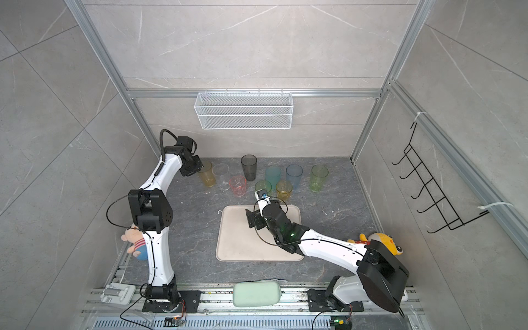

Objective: Place the glasses into the tray
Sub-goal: Pick up the glass from the top-left of the table.

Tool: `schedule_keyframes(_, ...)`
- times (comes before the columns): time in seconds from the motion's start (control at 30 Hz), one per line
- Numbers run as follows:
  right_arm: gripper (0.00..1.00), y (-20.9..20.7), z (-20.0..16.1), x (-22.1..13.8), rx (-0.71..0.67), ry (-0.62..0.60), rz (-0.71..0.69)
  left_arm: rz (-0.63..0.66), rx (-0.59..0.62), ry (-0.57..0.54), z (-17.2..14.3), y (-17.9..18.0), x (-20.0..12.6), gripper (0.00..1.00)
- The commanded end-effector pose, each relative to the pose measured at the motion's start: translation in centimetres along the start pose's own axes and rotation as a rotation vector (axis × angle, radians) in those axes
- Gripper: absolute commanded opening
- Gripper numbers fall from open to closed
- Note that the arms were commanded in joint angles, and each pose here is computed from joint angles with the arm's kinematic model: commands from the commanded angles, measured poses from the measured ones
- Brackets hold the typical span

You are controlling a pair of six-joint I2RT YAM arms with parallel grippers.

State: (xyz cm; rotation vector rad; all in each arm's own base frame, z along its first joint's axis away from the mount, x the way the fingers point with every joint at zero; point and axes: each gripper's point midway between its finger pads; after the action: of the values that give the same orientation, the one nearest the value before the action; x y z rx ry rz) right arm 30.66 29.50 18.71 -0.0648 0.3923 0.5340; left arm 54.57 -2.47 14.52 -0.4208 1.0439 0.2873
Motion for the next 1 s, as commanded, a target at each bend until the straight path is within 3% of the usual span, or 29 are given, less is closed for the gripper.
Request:
schedule_keyframes(0.0, 0.97, 0.1, 0.7, 0.4, -0.020, -0.023, -0.021, -0.017, -0.016, -0.010, 0.7, -0.2, -0.2, 0.22)
schedule_keyframes(0.23, 0.97, 0.3, 0.3, 0.8, -0.026, -0.013, -0.030, -0.020, -0.012, -0.009, 0.7, -0.3, 0.0, 0.17)
schedule_keyframes(0.97, 0.97, -0.8, 0.3, 0.8, -0.054, 0.028, -0.156, -0.060, 0.035, 0.009, 0.3, -0.8, -0.6, 0.14)
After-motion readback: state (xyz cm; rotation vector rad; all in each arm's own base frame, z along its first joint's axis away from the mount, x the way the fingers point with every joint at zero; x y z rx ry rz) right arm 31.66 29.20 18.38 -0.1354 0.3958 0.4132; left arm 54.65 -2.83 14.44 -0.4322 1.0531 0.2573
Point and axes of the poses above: each gripper's point midway between its finger pads, its own x axis out along the fingers, its own y axis along the line the jaws close on, z = x × y, and after that the axes turned 1 degree about -x, right-handed
